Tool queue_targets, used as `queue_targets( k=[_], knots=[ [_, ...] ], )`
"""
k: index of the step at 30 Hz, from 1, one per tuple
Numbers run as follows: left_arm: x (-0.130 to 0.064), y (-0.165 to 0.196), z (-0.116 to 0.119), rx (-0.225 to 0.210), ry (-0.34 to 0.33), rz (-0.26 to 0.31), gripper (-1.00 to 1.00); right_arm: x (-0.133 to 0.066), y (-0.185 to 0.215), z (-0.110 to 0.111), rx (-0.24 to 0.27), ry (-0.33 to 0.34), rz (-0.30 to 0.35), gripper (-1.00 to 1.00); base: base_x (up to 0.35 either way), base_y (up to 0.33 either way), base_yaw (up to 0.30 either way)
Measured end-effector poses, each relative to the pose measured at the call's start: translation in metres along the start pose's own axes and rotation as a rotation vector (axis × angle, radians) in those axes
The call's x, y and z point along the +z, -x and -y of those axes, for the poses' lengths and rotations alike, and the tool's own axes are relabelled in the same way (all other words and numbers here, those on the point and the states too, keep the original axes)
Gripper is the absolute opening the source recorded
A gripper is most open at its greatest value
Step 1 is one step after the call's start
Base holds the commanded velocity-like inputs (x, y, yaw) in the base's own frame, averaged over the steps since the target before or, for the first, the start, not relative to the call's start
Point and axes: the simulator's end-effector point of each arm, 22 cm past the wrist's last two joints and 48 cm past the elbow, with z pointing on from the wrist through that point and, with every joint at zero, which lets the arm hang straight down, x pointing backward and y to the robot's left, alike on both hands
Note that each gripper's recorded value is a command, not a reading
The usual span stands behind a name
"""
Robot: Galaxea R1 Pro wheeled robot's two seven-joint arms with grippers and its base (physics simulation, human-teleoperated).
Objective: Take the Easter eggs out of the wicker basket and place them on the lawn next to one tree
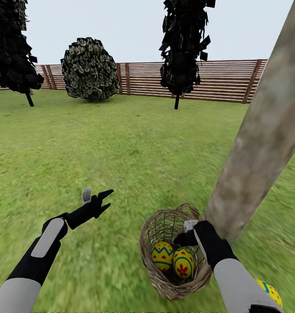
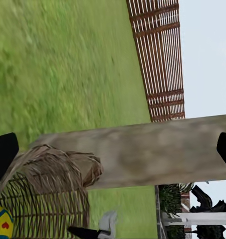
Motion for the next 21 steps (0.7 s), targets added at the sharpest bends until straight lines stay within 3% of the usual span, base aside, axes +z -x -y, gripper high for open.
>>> queue_targets(
  k=[9, 21],
  knots=[
    [0.000, -0.009, -0.020, -0.002, 0.002, 0.000, 1.00, 0.030, -0.022, -0.001, -0.020, -0.023, 0.003, 1.00, 0.000, 0.000, 0.000],
    [0.003, -0.018, -0.048, -0.017, 0.018, -0.008, 1.00, 0.053, -0.026, 0.015, -0.029, -0.095, 0.039, 1.00, 0.000, 0.000, 0.000]
  ],
)
